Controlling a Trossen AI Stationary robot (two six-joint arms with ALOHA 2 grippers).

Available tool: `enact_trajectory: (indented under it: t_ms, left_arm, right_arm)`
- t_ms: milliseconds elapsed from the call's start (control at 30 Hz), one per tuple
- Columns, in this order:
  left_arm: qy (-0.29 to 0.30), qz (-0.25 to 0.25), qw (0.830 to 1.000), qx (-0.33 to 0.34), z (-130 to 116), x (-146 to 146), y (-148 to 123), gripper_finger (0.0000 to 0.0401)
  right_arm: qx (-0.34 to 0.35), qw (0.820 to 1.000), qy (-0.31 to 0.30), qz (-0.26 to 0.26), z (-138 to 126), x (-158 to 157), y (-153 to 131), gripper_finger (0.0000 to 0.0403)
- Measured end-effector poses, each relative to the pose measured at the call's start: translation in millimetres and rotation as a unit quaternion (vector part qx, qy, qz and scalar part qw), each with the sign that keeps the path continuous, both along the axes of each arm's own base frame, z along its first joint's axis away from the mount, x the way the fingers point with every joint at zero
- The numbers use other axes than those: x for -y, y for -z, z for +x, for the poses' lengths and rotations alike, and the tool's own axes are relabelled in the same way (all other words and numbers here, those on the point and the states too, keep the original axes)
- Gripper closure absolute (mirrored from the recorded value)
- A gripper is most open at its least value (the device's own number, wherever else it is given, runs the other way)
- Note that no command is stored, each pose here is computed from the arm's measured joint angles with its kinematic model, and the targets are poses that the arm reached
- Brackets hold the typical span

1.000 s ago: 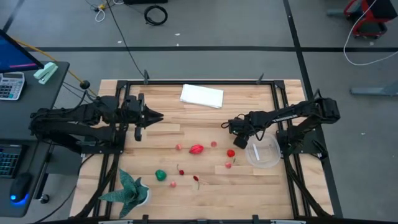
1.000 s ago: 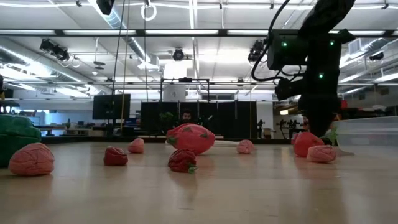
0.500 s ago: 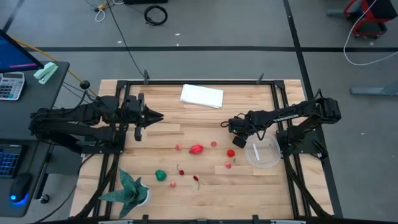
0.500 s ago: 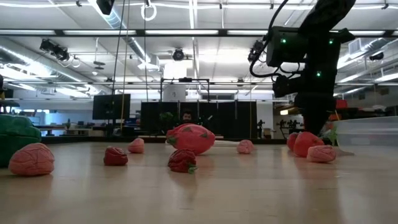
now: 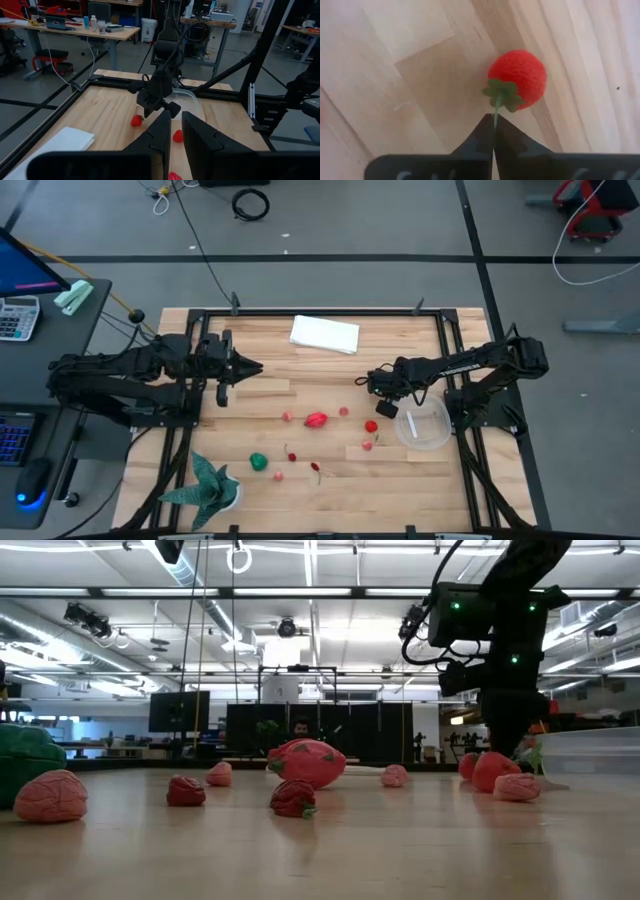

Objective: Pick and placing Produce into tupperware
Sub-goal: Put the red strawberry into the transparent bin

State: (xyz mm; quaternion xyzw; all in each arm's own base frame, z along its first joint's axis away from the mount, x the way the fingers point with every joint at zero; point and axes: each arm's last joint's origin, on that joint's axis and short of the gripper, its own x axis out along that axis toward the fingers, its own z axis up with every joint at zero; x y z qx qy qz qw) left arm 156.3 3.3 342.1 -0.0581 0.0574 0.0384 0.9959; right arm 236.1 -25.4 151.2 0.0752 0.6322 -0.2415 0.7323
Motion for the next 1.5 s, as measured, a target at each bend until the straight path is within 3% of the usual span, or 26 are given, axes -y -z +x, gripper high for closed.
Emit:
enact_trajectory:
  t_ms: [233,400,533,733,800,867,933,1067,1267,1500]
  left_arm:
    - [0.0,0.0,1.0,0.0,0.0,0.0,0.0,0.0346]
    - [0.0,0.0,1.0,0.0,0.0,0.0,0.0,0.0346]
    - [0.0,0.0,1.0,0.0,0.0,0.0,0.0,0.0351]
    - [-0.001,-0.006,1.0,0.0,0.0,0.0,0.1,0.035]
    - [-0.002,-0.013,1.0,0.0,0.0,0.0,0.1,0.0349]
    - [-0.002,-0.013,1.0,0.0,0.0,0.0,0.2,0.035]
    - [-0.002,-0.013,1.0,-0.001,-0.1,0.0,0.2,0.0352]
    - [-0.002,-0.013,1.0,0.0,-0.1,0.0,0.1,0.0357]
    - [-0.001,-0.017,1.0,0.0,-0.1,0.2,0.1,0.036]
    - [-0.004,-0.042,0.999,0.002,-0.1,0.2,0.1,0.036]
  right_arm:
    - [0.009,0.999,-0.022,-0.027,11.1,1.4,-16.5,0.0399]
    - [-0.006,0.997,-0.028,-0.068,21.4,-1.0,-49.6,0.04]
    - [-0.021,0.997,-0.023,-0.066,24.2,-12.0,-78.0,0.0401]
    - [-0.137,0.987,0.061,-0.052,-5.3,-44.9,-111.3,0.0402]
    - [-0.136,0.987,0.079,-0.018,-13.2,-62.9,-114.4,0.0402]
    - [-0.094,0.991,0.074,0.054,-17.6,-83.2,-115.3,0.0402]
    - [-0.075,0.991,0.086,0.076,-24.5,-101.0,-115.7,0.0403]
    - [-0.089,0.988,0.124,0.038,-44.3,-119.2,-106.3,0.0403]
    - [-0.113,0.985,0.126,0.019,-57.5,-121.9,-68.6,0.0403]
    - [-0.1,0.992,0.066,0.044,-56.9,-114.6,-32.6,0.0394]
